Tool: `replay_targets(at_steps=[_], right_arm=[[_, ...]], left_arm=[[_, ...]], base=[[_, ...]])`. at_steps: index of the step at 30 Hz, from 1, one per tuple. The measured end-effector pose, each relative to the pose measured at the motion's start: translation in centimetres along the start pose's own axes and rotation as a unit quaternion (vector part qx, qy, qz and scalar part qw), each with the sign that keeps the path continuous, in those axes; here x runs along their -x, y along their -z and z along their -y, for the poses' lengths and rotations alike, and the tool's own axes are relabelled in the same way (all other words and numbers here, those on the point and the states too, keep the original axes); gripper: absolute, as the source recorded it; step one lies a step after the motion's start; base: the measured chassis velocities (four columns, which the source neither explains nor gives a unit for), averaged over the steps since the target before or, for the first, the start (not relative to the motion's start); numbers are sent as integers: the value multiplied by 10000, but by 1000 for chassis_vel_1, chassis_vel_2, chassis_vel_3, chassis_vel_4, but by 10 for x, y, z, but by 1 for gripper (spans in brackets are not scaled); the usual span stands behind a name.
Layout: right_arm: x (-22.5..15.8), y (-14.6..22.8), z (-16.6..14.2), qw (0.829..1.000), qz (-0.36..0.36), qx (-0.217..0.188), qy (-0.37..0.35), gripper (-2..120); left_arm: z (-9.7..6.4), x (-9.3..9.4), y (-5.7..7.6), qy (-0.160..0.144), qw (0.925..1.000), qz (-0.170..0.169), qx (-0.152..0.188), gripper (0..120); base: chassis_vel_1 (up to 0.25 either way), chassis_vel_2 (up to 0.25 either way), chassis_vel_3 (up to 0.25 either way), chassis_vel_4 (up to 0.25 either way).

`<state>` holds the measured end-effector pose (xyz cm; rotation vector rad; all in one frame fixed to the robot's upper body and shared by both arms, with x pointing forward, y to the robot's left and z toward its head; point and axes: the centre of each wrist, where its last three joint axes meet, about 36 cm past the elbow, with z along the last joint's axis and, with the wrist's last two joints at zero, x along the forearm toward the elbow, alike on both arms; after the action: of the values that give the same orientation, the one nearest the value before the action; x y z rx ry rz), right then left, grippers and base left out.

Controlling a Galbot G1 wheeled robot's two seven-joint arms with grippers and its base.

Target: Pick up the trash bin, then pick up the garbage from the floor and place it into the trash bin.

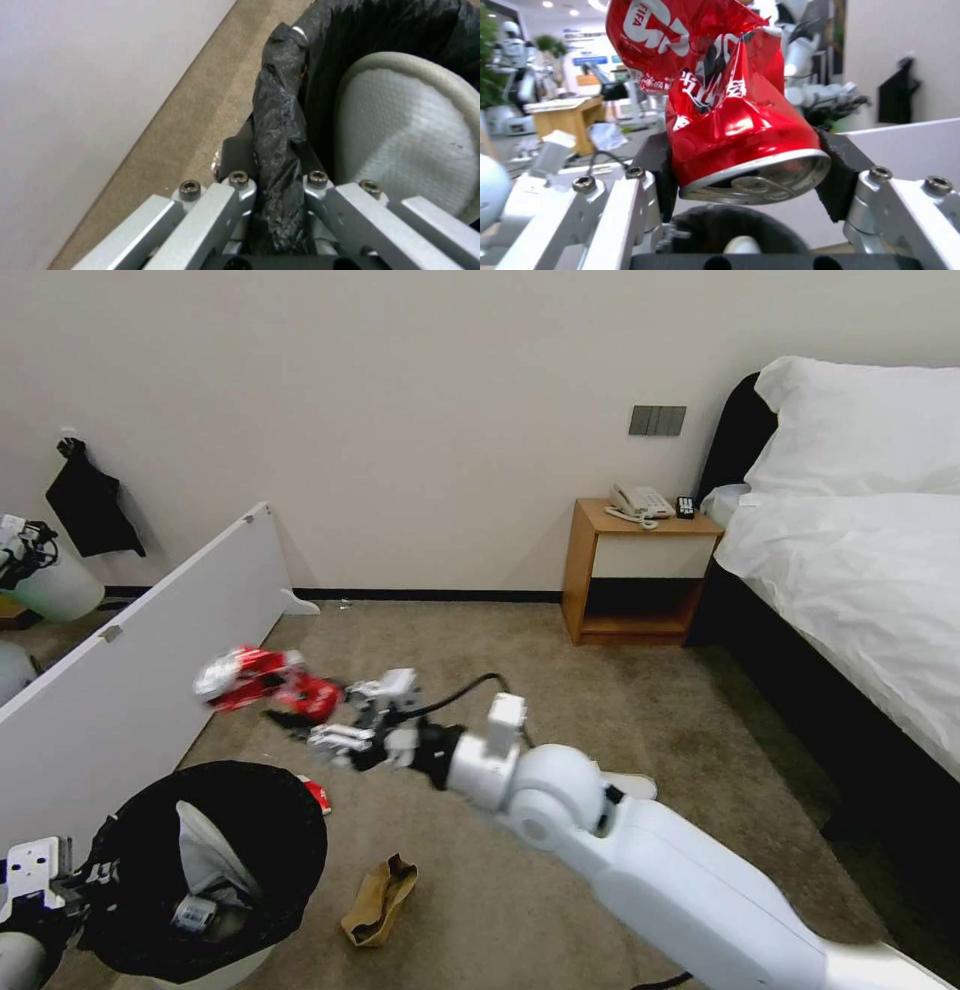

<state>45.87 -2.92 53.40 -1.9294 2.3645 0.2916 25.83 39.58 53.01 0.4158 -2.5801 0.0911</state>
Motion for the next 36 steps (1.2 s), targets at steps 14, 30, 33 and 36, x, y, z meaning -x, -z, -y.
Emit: replay_targets(at_steps=[14, 30, 33, 36], right_arm=[[29, -48, -23, 9978, -425, 443, 253, 51], [22, -70, -20, 9968, -666, 443, -16, 51], [22, -71, -20, 9970, -680, 366, -45, 55], [22, -72, -20, 9970, -684, 363, -40, 62]], left_arm=[[2, 0, 1, 12, 10000, 37, 56, 4], [3, -4, 3, -6, 10000, 74, 54, 4], [3, -4, 3, -16, 10000, 71, 45, 4], [3, -4, 3, -20, 10000, 69, 43, 4]], base=[[0, 0, 0, 0], [0, 0, 0, 0], [0, 0, 0, 0], [0, 0, 0, 0]])
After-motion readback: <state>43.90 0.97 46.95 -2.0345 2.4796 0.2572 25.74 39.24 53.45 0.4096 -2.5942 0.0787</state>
